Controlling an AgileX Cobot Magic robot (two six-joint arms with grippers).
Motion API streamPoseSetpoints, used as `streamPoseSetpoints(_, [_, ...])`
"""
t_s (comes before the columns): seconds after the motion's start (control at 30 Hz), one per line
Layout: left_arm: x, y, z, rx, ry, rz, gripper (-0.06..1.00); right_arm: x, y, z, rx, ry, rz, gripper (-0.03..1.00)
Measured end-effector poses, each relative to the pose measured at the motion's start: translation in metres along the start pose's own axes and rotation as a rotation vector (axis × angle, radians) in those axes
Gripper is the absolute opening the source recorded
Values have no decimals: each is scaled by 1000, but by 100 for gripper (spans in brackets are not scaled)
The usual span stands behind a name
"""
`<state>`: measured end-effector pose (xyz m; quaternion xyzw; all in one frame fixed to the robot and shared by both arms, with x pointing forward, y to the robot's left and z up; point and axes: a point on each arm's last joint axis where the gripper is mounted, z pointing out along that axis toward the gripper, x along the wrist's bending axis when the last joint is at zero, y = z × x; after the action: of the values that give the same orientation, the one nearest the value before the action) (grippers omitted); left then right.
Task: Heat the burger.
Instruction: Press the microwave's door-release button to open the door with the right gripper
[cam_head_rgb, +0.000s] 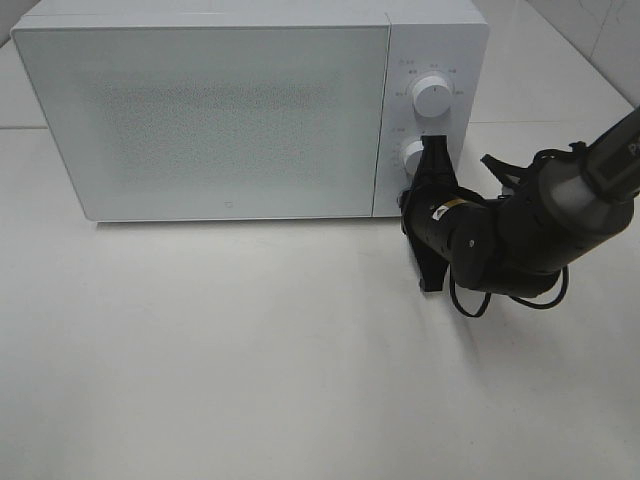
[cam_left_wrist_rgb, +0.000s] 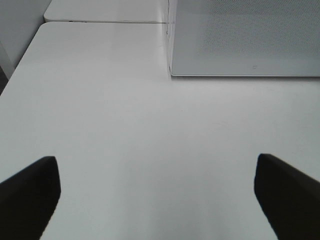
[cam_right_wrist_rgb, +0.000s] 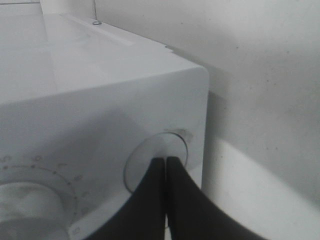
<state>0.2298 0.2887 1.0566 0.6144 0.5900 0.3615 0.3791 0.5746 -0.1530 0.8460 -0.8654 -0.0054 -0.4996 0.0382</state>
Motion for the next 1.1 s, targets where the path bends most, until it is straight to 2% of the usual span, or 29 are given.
streamPoseSetpoints(0.47, [0,0,0,0,0,0,97,2,2,2,-31,48,18,1])
streamPoseSetpoints(1.1, [0,0,0,0,0,0,97,10,-4,7,-67,48,107,1])
